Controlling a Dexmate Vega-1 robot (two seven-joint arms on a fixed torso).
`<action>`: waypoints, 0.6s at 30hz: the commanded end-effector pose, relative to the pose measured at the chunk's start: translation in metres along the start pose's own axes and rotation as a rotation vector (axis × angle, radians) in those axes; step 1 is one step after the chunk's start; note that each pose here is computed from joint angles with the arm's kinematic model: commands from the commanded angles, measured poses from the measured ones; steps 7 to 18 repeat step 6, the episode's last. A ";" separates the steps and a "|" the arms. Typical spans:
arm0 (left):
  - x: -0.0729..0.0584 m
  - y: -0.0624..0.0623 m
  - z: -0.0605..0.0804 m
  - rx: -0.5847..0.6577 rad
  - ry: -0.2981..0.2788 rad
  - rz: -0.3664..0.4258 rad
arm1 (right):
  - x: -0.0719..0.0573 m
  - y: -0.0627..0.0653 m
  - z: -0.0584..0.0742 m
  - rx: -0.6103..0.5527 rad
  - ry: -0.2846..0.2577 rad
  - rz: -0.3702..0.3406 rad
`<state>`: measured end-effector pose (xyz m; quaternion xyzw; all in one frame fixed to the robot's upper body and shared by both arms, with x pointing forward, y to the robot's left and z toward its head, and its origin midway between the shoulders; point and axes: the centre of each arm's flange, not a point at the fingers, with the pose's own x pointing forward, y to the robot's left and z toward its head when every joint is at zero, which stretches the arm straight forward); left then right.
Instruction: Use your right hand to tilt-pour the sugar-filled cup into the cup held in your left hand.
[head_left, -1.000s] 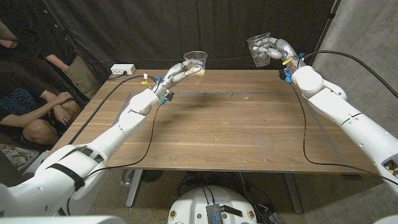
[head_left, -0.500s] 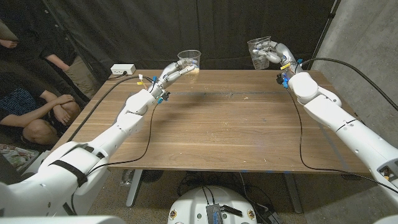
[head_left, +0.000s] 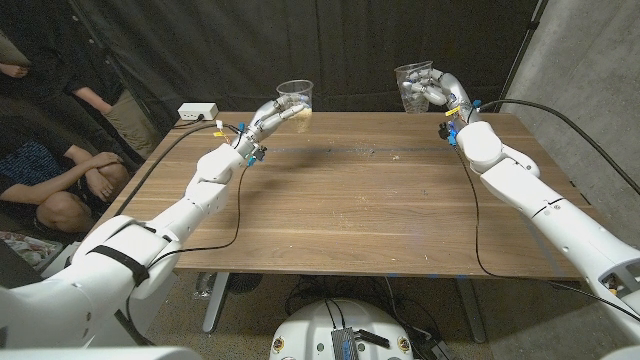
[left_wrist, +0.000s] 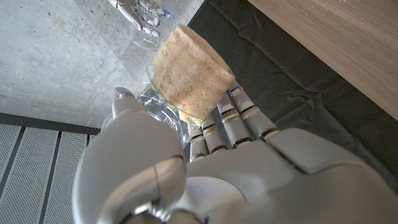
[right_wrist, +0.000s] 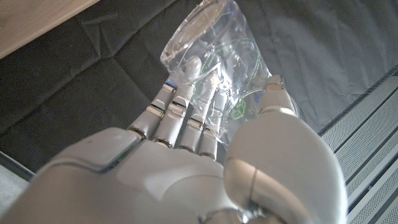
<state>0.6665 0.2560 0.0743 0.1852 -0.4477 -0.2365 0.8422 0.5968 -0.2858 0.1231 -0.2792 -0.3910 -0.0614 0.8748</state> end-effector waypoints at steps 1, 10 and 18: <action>-0.002 0.000 0.003 -0.002 -0.008 -0.010 | -0.003 0.005 0.001 0.008 0.006 0.003; -0.004 -0.005 0.003 -0.002 -0.010 -0.002 | -0.008 0.005 -0.003 0.011 0.011 0.010; -0.004 -0.005 0.003 -0.002 -0.010 -0.002 | -0.008 0.005 -0.003 0.011 0.011 0.010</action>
